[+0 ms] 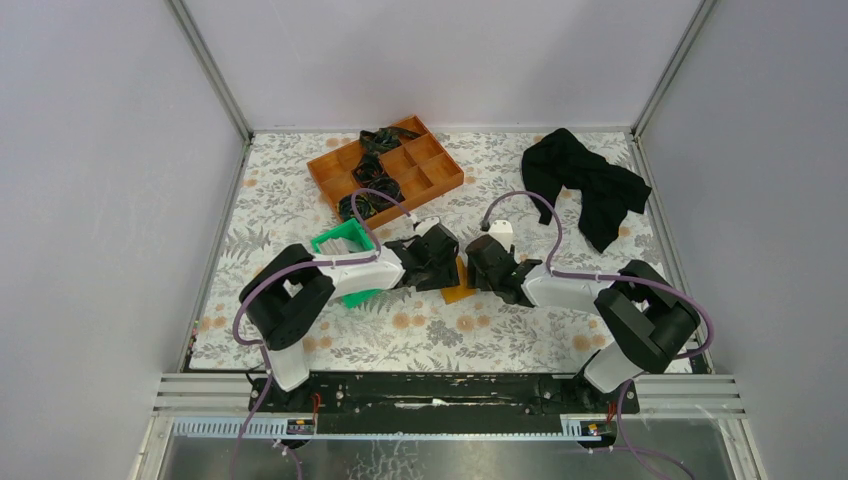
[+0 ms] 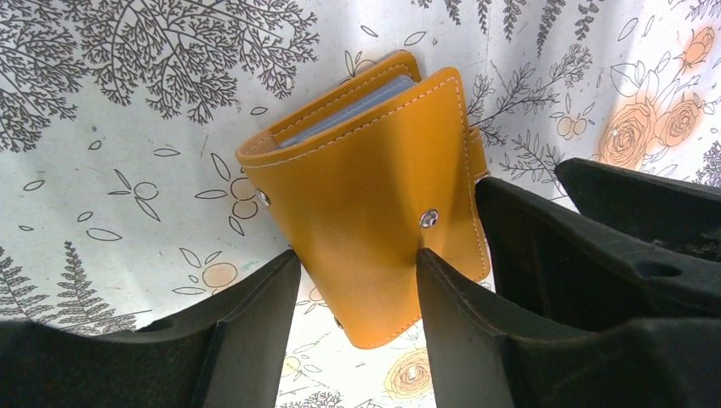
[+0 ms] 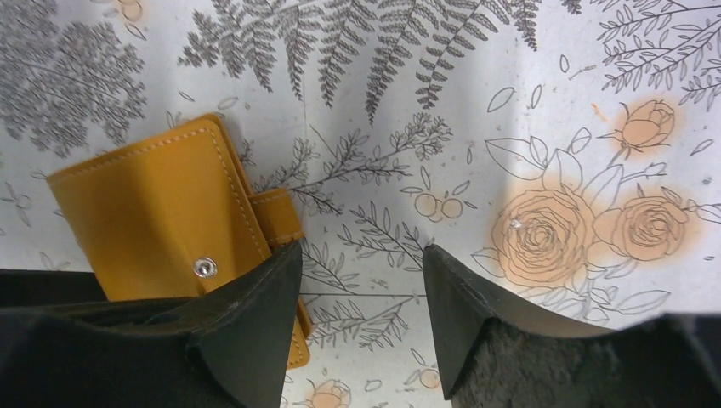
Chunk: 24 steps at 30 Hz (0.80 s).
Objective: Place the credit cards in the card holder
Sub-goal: Close the card holder at the center of the board.
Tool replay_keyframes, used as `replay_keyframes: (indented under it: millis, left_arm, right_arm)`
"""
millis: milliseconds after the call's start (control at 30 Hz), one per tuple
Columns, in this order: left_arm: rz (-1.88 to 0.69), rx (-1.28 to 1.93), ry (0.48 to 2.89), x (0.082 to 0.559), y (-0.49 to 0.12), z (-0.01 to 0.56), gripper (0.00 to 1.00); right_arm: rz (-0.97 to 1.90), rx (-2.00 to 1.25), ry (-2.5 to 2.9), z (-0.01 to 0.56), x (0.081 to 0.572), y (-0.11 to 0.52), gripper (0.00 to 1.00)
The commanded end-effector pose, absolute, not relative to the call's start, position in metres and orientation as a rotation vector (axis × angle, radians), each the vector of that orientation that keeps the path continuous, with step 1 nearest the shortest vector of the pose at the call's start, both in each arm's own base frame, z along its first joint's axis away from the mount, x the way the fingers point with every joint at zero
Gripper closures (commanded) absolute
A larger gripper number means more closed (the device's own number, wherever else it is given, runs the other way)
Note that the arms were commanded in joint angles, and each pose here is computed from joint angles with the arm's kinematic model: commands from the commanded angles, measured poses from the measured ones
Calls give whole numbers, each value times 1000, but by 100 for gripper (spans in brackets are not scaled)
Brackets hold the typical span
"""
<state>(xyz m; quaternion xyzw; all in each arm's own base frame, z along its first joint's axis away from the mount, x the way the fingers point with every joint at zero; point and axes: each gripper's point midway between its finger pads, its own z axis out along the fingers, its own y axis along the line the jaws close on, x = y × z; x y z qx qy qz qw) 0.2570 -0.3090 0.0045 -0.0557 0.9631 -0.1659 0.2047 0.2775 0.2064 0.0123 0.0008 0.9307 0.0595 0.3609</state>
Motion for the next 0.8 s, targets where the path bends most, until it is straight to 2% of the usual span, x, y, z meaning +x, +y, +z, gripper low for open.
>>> replay_keyframes:
  millis: [0,133,533,767]
  left_arm:
    - [89,-68,3087,165,-206,-98,39]
    - [101,-73,3095,163,-198,-100,39]
    - [140,-140,3072,157,-176,-101,36]
    - [161,-156,3059,158,-170,-98,33]
  right_arm:
    - [31,-178,2557,-3,246,186,38]
    - [-19,-202,2569,5,250,183,37]
    - [176,-264,2582,-1,266,218,37]
    - [179,-374,2552,-4,277,228,36]
